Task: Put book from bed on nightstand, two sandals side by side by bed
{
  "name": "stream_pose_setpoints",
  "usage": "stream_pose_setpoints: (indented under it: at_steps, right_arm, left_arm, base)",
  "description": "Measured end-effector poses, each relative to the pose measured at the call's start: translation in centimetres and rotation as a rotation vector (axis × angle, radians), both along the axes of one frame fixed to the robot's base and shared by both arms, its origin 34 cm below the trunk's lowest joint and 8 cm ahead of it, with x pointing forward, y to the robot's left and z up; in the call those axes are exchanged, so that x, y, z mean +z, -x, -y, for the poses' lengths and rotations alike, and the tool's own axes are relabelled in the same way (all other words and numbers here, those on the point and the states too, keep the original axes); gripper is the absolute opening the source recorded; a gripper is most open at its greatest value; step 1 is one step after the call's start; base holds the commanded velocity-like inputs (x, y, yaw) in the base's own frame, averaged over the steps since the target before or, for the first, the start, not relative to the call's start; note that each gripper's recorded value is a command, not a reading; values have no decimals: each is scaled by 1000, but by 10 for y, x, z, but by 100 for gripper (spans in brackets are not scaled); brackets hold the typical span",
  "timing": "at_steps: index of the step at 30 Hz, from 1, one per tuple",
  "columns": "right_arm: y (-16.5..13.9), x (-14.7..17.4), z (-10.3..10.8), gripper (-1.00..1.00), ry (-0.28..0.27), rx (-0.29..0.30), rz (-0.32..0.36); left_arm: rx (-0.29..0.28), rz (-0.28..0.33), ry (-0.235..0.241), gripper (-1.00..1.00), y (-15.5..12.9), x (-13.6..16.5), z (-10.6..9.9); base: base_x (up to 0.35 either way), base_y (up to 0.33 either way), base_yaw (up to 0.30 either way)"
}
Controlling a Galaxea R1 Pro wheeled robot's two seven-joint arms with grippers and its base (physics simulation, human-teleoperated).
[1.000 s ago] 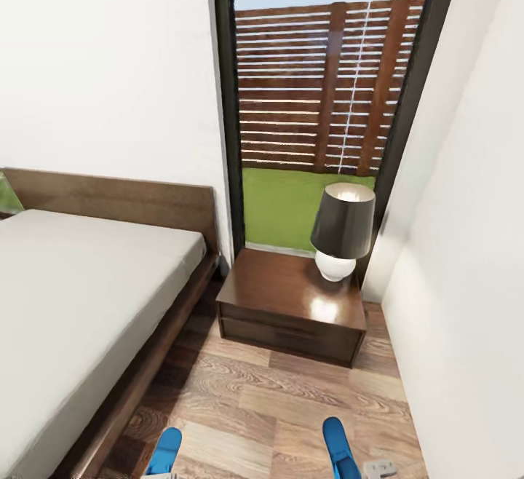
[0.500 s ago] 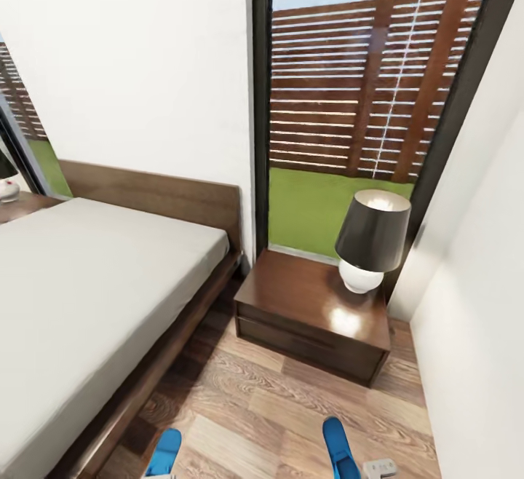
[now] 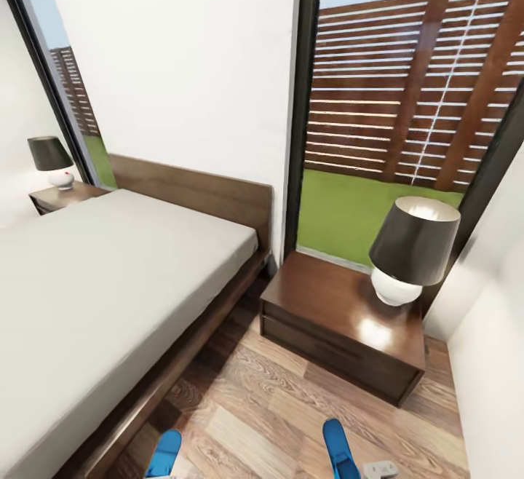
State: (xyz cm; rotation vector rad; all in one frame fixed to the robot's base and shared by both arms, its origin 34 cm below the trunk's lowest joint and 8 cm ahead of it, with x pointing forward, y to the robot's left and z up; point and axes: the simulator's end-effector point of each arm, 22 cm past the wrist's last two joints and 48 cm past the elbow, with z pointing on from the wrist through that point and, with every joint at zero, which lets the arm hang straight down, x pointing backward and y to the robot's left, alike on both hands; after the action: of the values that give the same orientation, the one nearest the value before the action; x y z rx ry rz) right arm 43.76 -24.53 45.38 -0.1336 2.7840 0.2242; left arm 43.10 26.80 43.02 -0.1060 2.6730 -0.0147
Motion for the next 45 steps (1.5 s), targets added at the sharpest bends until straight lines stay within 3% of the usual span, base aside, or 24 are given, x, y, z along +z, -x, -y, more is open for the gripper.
stream_pose_setpoints:
  at_steps: [18,45]
  right_arm:
    - [0,0,0,-100,-1,0,-1]
    - [1,0,0,-100,0,0,-2]
  left_arm:
    - [0,-1,0,-100,0,0,0]
    - [-2,-1,4,-100,1,0,4]
  base:
    - [0,-160,289]
    - [0,-7,289]
